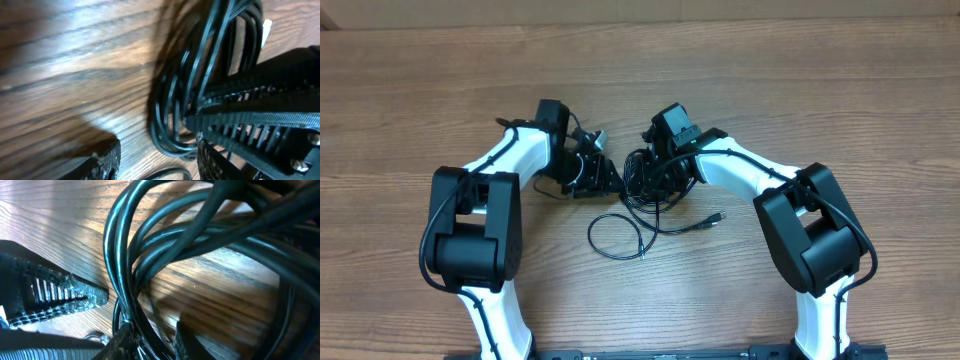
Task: Untangle cables
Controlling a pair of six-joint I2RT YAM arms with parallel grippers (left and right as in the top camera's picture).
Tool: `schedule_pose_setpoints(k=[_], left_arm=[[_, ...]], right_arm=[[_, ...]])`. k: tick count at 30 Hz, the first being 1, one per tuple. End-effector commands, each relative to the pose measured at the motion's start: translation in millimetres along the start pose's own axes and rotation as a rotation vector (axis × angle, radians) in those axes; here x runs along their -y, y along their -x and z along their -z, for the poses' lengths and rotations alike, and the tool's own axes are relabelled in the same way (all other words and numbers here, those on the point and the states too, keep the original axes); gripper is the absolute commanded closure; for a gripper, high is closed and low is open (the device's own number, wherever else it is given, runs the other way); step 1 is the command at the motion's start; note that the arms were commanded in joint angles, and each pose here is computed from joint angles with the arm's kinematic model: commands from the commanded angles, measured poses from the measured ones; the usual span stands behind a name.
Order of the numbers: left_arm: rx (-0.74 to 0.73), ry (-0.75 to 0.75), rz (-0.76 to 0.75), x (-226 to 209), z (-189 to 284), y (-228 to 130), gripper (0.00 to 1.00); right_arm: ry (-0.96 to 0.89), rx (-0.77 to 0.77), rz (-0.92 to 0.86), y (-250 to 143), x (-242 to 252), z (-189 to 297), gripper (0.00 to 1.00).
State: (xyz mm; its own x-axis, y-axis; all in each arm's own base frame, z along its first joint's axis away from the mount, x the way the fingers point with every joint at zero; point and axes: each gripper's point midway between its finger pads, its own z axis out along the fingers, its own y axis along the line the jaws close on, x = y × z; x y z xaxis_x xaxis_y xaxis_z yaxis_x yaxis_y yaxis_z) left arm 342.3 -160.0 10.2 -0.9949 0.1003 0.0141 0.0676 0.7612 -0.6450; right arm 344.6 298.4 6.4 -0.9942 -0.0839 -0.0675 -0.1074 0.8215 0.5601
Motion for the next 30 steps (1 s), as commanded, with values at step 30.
schedule_pose_setpoints(k=[30], left_arm=[[-0.084,0.468,0.126,-88,-42,-29,0.57]], right_arm=[[-0.276,0.060,0.060,-12,18,-11,0.73]])
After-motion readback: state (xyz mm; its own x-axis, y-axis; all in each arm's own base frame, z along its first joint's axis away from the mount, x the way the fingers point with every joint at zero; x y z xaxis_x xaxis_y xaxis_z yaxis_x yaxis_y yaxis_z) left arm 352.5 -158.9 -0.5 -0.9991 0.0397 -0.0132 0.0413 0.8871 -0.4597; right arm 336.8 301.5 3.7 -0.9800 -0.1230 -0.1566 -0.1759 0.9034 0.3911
